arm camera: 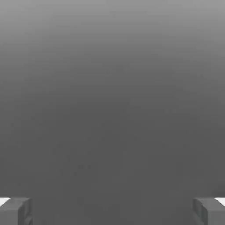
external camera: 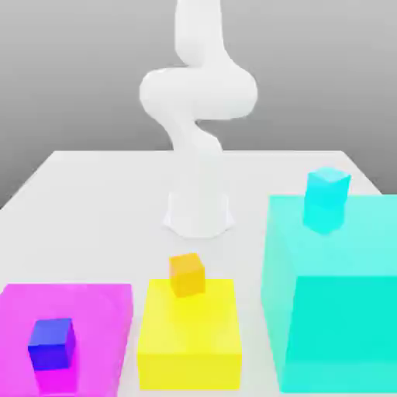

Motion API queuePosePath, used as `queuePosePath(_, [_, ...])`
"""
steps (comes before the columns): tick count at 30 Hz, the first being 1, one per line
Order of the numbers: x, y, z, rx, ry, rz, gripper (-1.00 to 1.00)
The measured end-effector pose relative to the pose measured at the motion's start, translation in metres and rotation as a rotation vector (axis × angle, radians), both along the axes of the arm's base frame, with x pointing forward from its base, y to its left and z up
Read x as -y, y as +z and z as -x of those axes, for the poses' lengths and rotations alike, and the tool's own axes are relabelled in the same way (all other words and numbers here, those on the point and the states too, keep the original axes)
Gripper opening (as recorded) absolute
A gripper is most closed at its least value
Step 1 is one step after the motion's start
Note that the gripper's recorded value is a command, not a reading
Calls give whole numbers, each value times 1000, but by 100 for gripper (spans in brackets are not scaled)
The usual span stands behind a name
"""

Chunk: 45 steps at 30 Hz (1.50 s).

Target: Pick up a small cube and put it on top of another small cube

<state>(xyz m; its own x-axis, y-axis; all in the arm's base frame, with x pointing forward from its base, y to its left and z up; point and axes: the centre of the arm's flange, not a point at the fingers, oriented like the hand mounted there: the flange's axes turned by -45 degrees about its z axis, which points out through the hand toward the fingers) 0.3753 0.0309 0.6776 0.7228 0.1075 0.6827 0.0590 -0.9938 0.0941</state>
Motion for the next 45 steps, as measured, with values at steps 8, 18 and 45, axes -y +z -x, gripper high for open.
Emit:
queuePosePath(8, [-145, -131, -25, -91, 531, 442, 0])
queuePosePath(18, [-281, -286, 69, -74, 1329, 845, 0])
queuePosePath(45, [-305, -486, 167, -168, 2694, 1083, 0])
